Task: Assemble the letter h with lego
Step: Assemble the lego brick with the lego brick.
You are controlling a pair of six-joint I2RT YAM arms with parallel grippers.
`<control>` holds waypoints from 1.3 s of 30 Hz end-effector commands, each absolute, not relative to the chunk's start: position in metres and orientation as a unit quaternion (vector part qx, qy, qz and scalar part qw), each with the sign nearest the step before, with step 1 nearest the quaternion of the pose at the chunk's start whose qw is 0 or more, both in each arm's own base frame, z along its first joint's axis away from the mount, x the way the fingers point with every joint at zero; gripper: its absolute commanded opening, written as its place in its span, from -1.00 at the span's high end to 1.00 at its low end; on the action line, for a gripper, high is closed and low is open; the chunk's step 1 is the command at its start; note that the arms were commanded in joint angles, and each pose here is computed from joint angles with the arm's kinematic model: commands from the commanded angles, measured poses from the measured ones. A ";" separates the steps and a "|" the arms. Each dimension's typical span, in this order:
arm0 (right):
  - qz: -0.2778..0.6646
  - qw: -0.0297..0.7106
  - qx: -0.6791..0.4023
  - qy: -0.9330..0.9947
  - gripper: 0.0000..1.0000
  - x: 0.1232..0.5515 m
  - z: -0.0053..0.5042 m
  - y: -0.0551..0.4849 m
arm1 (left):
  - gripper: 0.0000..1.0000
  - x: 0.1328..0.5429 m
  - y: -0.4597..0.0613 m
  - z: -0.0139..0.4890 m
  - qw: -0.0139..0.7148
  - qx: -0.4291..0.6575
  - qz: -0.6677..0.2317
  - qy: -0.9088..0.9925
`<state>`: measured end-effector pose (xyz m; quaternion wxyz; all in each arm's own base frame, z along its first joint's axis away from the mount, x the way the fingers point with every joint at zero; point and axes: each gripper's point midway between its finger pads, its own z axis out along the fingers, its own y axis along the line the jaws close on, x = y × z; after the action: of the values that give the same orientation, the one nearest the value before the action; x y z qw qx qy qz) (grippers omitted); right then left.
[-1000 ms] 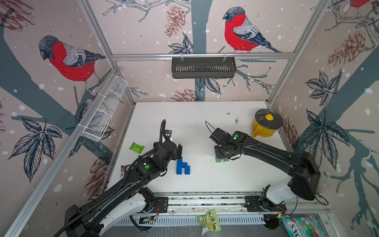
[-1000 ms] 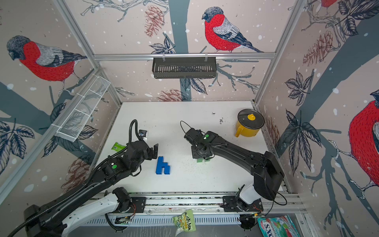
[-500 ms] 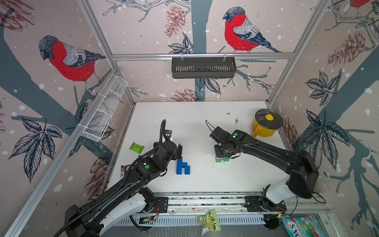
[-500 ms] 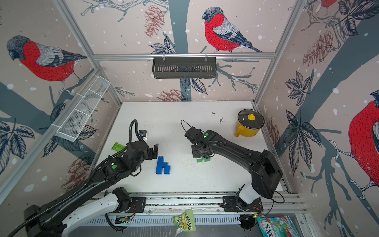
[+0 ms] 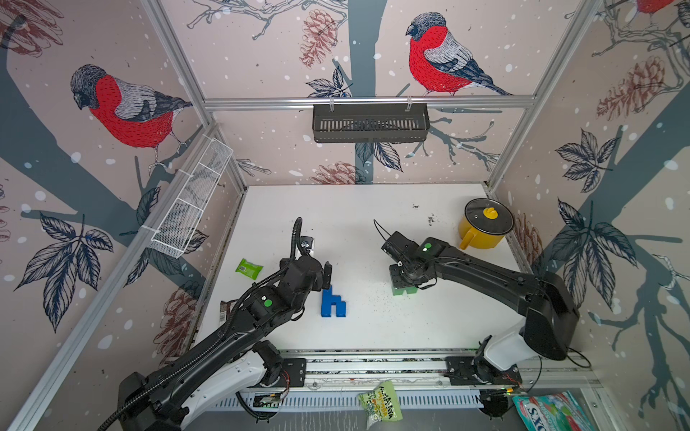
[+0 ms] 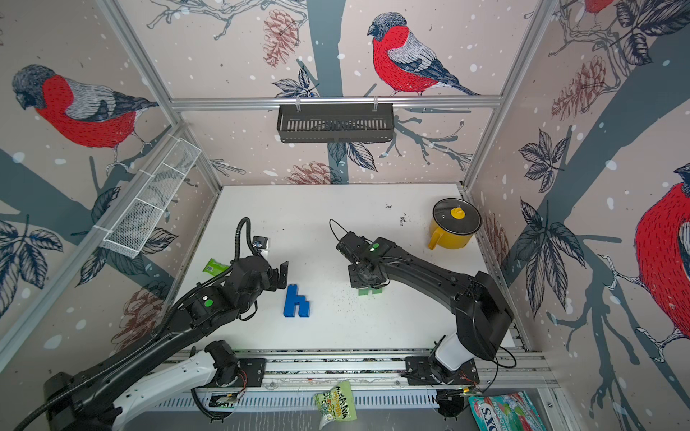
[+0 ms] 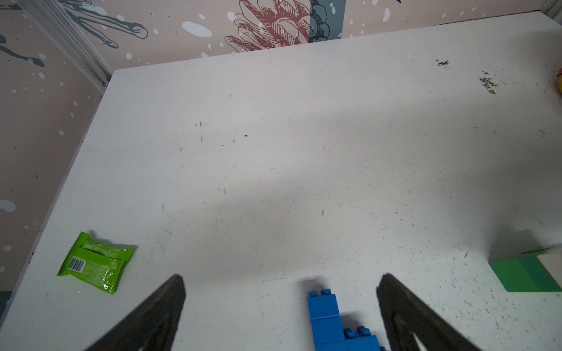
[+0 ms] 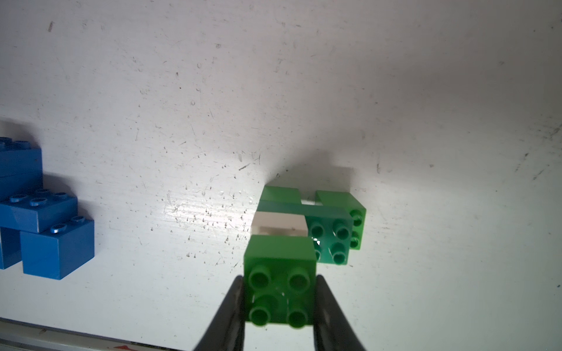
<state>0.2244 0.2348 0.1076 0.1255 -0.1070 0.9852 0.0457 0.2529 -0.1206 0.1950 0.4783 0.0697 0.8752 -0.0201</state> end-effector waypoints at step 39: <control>0.048 0.116 -0.101 0.987 0.68 0.219 0.095 0.228 | -0.97 0.254 -0.121 0.197 0.481 0.063 -0.022 0.874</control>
<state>0.2251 0.2332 0.1013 0.1328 -0.1023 0.9842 0.0567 0.2531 -0.1208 0.1941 0.4772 0.0703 0.8758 -0.0192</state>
